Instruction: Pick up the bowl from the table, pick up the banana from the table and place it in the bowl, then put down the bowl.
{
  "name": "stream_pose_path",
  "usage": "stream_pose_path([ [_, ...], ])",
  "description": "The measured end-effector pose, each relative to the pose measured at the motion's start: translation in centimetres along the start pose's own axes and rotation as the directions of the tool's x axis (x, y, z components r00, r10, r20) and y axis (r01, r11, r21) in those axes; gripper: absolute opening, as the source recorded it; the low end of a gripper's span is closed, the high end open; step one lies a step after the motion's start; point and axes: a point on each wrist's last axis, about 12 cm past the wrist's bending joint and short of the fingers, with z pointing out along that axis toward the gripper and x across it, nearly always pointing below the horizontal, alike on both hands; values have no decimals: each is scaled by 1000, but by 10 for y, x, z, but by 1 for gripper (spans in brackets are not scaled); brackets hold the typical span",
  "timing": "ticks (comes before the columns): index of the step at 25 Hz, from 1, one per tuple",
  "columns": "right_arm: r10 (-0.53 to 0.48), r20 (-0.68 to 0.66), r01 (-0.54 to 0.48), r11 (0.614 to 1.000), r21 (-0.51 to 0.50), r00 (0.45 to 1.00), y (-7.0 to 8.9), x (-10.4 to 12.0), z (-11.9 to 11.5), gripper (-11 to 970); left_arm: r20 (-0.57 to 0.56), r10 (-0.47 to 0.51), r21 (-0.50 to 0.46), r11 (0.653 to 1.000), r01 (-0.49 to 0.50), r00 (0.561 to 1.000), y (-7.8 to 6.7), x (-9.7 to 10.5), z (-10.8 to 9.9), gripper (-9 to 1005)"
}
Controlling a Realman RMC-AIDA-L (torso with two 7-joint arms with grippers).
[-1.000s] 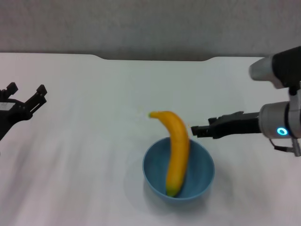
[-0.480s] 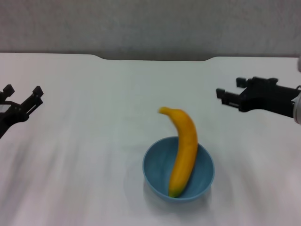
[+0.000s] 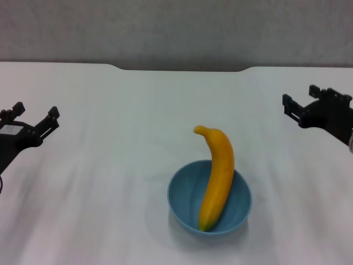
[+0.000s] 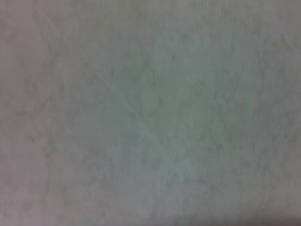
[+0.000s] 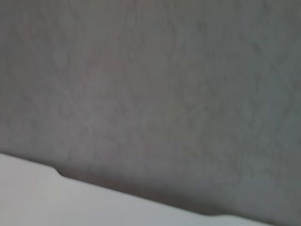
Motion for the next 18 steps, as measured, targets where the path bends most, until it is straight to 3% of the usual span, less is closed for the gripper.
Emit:
stream_pose_path([
  [7,22,-28,-22,1000,-4,999,-4,29,4,651,-44,11,-14,1000,-11,999,-1,4,10,891],
  [13,144,168,-126,985,-115,975,2,52,-8,652,-74,-19,-54,998,15,997,4,13,3,891],
  [18,220,245,-200,974,-105,944,-4,55,-8,652,-88,-44,-75,996,38,995,6,18,-2,891],
])
